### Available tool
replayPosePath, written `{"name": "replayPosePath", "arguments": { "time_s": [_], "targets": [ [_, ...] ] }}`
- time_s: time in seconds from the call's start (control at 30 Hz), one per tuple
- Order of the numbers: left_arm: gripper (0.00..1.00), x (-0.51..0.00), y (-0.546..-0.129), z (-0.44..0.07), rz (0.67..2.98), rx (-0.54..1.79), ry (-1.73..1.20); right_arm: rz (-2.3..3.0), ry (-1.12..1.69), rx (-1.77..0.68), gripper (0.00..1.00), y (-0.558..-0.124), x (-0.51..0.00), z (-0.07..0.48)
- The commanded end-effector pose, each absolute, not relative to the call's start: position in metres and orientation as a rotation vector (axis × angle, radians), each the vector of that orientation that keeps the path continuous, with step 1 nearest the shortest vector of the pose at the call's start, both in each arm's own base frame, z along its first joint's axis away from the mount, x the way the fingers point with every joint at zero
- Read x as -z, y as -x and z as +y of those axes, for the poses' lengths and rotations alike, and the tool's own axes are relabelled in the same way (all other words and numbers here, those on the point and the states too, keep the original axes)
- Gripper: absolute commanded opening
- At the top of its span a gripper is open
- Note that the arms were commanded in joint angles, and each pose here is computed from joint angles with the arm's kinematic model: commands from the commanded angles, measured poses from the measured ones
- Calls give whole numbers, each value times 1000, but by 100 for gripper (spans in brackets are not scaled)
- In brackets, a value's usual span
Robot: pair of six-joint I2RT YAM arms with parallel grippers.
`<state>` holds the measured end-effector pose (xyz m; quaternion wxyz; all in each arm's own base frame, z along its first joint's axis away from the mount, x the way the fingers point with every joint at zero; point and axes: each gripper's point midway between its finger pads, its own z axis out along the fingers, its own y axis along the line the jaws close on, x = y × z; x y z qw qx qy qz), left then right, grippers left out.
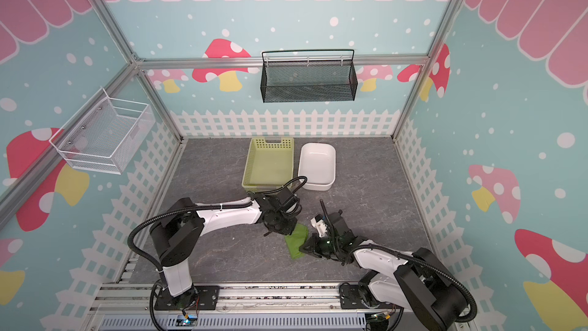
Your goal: Place the utensils on the paper napkin and roll it up
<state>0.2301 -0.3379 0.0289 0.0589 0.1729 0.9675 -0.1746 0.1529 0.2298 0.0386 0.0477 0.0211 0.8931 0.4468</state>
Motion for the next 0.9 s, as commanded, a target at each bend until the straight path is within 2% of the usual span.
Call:
{"name": "replayPosePath", "arguments": {
  "time_s": [0.0,0.33,0.5,0.73,0.87],
  "targets": [
    [0,-6,-224,-322,2990,423,-518,2741,-43,-1253,0,-162,-35,227],
    [0,-9,-225,-321,2978,417,-514,2833,-40,-1106,0,-153,-8,211],
    [0,-29,-239,-328,2920,439,-494,2869,-58,-1059,0,-145,3,201],
    [12,-89,-255,-352,2801,576,-482,2884,-70,-1048,0,-142,8,199],
    [15,-92,-245,-350,2814,611,-490,2885,-72,-1048,0,-142,8,199]
  ]
}}
